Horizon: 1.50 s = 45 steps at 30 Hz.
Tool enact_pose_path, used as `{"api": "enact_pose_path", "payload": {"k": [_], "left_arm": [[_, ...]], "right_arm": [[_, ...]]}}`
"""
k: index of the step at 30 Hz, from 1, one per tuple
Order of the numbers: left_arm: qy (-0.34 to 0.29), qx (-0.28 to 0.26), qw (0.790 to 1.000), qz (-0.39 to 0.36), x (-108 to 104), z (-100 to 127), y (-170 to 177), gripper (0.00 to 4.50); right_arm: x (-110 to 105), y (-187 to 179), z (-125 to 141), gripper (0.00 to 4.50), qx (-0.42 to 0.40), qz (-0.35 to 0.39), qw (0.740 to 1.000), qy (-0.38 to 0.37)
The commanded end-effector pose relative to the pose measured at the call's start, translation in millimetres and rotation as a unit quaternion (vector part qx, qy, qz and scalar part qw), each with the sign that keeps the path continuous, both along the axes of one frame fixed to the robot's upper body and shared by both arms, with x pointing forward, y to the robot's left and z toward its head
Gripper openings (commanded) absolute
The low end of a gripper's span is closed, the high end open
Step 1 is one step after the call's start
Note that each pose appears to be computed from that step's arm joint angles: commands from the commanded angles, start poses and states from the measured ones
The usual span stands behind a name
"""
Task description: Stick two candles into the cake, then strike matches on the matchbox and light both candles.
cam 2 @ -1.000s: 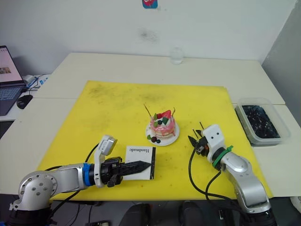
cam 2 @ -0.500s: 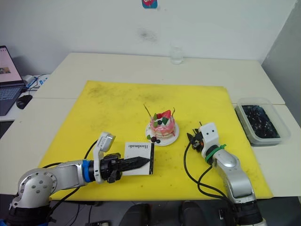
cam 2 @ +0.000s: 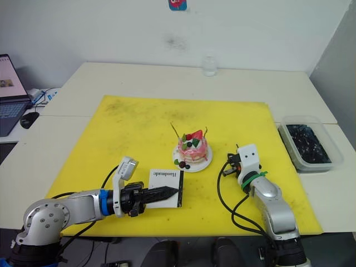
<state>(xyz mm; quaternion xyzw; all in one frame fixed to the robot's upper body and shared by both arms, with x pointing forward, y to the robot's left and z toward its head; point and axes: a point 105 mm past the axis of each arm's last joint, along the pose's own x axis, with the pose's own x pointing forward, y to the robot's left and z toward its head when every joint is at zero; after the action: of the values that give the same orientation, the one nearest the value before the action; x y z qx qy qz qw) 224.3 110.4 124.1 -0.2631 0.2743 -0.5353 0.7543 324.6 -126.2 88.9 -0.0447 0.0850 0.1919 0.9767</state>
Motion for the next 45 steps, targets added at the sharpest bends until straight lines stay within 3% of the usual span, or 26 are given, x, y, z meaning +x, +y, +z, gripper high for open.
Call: {"api": "enact_pose_path", "payload": {"k": [1, 14, 25, 31, 38, 45], "left_arm": [[-0.013, -0.002, 1.0, 0.002, 1.7, 4.4, -0.6, 0.0], [-0.018, -0.006, 1.0, -0.007, 4.5, 3.5, -6.5, 0.0], [-0.06, -0.017, 0.996, -0.068, 8.4, 16.9, -20.6, 0.0], [-0.085, -0.023, 0.993, -0.079, 17.6, 23.5, -22.4, 0.0], [-0.082, -0.024, 0.994, -0.071, 25.2, 23.5, -21.3, 0.0], [-0.083, -0.026, 0.994, -0.065, 27.6, 23.6, -24.4, 0.0]], "right_arm": [[-2.1, -6.4, 1.2, 0.05, 0.003, -0.011, 1.0, 0.004], [-24.6, -4.1, 47.5, 0.05, 0.022, 0.05, 0.997, -0.056], [-76.6, 10.8, 92.5, 0.05, -0.024, 0.187, 0.977, -0.103], [-90.5, 20.0, 99.7, 0.05, -0.046, 0.257, 0.961, -0.091], [-98.9, 44.7, 103.6, 0.05, -0.087, 0.359, 0.924, -0.097], [-90.0, 54.8, 107.1, 0.05, -0.124, 0.399, 0.904, -0.092]]}}
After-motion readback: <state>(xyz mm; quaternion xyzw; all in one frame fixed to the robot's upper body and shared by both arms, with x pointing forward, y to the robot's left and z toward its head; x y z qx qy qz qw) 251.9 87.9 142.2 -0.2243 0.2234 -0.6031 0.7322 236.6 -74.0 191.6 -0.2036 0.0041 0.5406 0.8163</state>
